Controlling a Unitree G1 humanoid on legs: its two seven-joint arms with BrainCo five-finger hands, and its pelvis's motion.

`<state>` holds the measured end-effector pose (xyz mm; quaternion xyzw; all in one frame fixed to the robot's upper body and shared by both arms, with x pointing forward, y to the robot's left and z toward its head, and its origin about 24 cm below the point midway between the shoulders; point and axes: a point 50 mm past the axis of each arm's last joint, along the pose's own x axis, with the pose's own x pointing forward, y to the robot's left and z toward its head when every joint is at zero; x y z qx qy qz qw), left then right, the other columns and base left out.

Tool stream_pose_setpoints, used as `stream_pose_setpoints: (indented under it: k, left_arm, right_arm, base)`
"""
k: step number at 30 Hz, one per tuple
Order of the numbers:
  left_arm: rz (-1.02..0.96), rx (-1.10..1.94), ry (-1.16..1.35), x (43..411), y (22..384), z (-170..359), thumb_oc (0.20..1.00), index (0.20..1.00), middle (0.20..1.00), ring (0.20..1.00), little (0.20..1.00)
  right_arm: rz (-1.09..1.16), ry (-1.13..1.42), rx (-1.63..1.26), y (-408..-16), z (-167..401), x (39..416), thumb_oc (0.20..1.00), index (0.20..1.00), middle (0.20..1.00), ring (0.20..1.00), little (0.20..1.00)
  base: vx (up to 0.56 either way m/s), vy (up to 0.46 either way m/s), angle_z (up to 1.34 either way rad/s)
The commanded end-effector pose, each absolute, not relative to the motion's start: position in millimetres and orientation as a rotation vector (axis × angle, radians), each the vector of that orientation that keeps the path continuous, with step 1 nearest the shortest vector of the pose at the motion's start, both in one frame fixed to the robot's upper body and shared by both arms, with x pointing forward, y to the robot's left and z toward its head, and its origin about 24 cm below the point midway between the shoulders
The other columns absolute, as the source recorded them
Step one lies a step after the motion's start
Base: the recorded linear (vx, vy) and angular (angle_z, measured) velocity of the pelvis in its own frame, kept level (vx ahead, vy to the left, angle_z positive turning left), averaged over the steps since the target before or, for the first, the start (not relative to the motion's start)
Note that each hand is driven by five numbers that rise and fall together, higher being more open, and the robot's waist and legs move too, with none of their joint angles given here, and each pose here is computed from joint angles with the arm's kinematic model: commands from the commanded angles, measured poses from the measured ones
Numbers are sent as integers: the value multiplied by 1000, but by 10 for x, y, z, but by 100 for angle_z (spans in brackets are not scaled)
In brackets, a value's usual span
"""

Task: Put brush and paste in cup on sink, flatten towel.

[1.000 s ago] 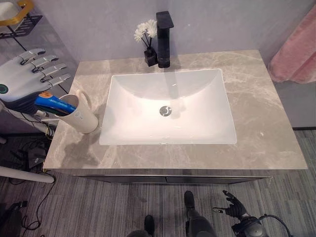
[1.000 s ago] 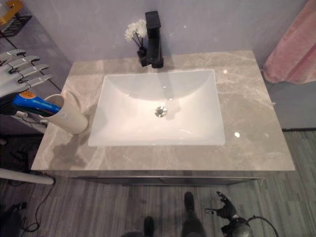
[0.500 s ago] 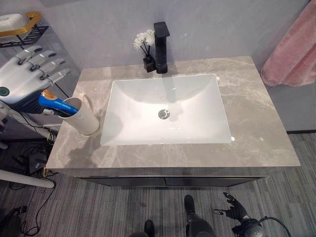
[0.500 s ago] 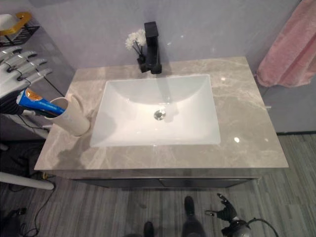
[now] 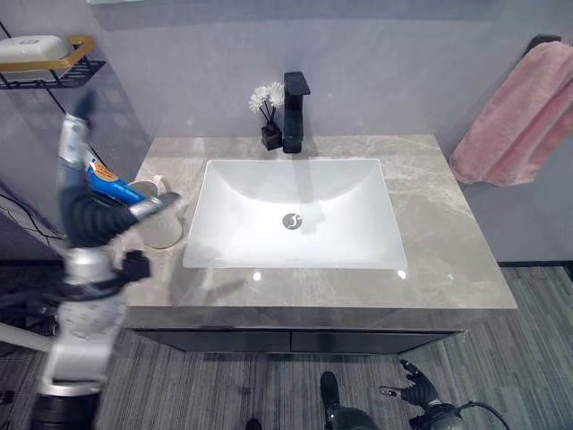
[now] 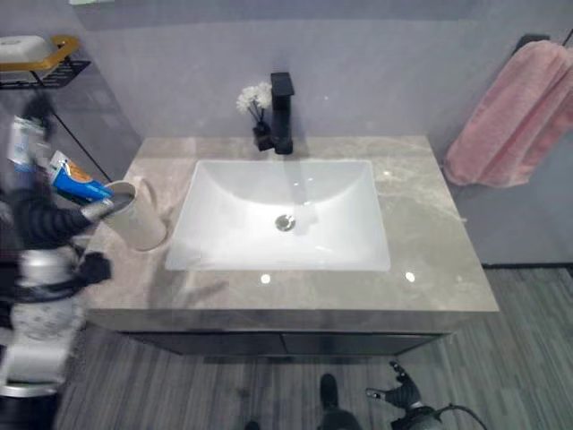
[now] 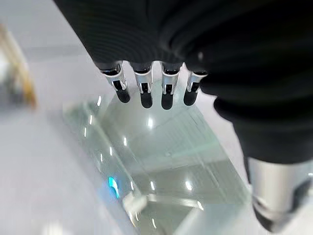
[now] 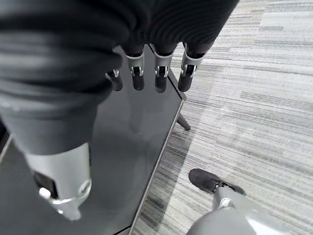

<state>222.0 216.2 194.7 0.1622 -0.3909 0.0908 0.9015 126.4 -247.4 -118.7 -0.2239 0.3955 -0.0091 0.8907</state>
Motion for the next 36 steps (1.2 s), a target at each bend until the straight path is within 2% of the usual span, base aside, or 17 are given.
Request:
stream_pose_setpoints:
  k: [1, 3, 7, 8, 11, 12, 22, 31, 36]
  left_arm:
    - [96, 292, -874, 2191, 2060, 2043, 200, 200, 200, 200, 200]
    - [-43, 166, -728, 2199, 1926, 1806, 200, 200, 200, 200, 200]
    - [-119, 131, -562, 2165, 1974, 1591, 200, 200, 200, 200, 200]
    - [-133, 100, -454, 2106, 2083, 1461, 200, 200, 200, 200, 200]
    - [-143, 100, -353, 2034, 2205, 1364, 200, 200, 200, 200, 200]
    - [-132, 131, -277, 1971, 2349, 1307, 200, 200, 200, 200, 200]
    - [-74, 153, -110, 1808, 2770, 1270, 200, 200, 200, 200, 200]
    - [-91, 121, -75, 1822, 2758, 1247, 200, 200, 200, 200, 200]
    - [-18, 120, -94, 1824, 2849, 1254, 200, 200, 200, 200, 200]
  right_arm:
    - [-44, 751, -454, -2452, -1103, 1446, 1000, 1000, 1000, 1000, 1000]
    - [-64, 742, -447, -2445, -1097, 1485, 1000, 1000, 1000, 1000, 1000]
    - [-77, 752, -448, -2469, -1102, 1478, 1000, 1000, 1000, 1000, 1000]
    - [-86, 776, -453, -2515, -1120, 1435, 1000, 1000, 1000, 1000, 1000]
    - [-77, 794, -462, -2541, -1127, 1397, 1000, 1000, 1000, 1000, 1000]
    - [-62, 818, -471, -2568, -1144, 1351, 1000, 1000, 1000, 1000, 1000]
    - [33, 844, -524, -2573, -1144, 1358, 1000, 1000, 1000, 1000, 1000]
    - [55, 798, -574, -2603, -1053, 1533, 1000, 1000, 1000, 1000, 1000]
    - [18, 789, -574, -2658, -1029, 1557, 1000, 1000, 1000, 1000, 1000]
  base:
    - [-29, -15, 3]
    - [0, 0, 0]
    - [-20, -15, -2]
    - [0, 0, 0]
    - [0, 0, 0]
    - [0, 0, 0]
    - [-3, -2, 0]
    - [1, -5, 2]
    - [1, 0, 1]
